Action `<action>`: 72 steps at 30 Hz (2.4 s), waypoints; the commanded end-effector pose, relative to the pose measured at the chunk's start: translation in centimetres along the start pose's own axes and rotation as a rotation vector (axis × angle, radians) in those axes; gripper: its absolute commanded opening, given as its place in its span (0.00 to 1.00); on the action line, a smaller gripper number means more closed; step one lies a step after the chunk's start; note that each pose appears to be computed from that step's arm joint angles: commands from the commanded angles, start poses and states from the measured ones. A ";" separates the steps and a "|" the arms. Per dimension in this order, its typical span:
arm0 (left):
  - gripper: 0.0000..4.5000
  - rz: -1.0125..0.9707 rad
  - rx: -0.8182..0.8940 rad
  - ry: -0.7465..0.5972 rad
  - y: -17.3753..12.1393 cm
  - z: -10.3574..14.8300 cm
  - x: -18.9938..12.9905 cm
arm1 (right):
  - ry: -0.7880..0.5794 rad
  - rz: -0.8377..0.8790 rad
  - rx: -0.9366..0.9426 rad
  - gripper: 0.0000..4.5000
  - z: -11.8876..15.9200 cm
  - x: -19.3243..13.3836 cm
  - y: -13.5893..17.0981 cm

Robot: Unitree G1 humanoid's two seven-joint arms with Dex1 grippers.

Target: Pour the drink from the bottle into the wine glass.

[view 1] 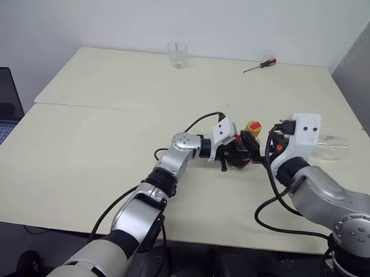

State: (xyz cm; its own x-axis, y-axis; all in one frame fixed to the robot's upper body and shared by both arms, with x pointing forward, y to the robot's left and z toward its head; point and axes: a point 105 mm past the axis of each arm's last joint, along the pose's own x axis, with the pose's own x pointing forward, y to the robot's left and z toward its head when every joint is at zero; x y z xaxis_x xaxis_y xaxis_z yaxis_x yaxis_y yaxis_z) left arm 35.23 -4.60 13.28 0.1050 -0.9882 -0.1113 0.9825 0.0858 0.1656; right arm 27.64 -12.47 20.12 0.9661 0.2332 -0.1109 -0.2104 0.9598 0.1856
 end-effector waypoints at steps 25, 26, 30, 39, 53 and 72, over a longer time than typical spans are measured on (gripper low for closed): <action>0.16 0.003 0.063 -0.052 0.2 1.8 0.1 | -0.121 0.081 0.009 1.00 2.2 0.4 2.2; 0.16 0.003 0.062 -0.053 0.2 1.8 0.1 | -0.121 0.083 0.011 1.00 2.2 0.5 2.3; 0.16 0.001 0.064 -0.054 0.1 1.8 0.1 | -0.117 0.078 0.010 1.00 2.2 1.0 2.4; 0.16 -0.004 0.065 -0.055 0.1 2.0 0.2 | -0.134 0.021 0.010 1.00 2.9 2.1 2.0; 0.16 0.005 0.072 -0.058 0.3 2.3 0.0 | -0.134 -0.071 0.008 1.00 3.2 2.7 -0.3; 0.16 0.014 0.072 -0.060 0.4 2.2 -0.2 | -0.160 -0.054 0.042 1.00 3.1 0.6 -1.3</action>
State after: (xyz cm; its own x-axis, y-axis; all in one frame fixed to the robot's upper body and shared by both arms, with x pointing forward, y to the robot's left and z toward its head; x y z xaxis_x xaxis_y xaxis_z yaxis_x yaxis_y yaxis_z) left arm 35.08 -4.73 13.58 0.0997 -0.9887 -0.1122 0.9793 0.0775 0.1872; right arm 29.37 -12.79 21.80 0.9794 0.2014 -0.0113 -0.1938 0.9551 0.2241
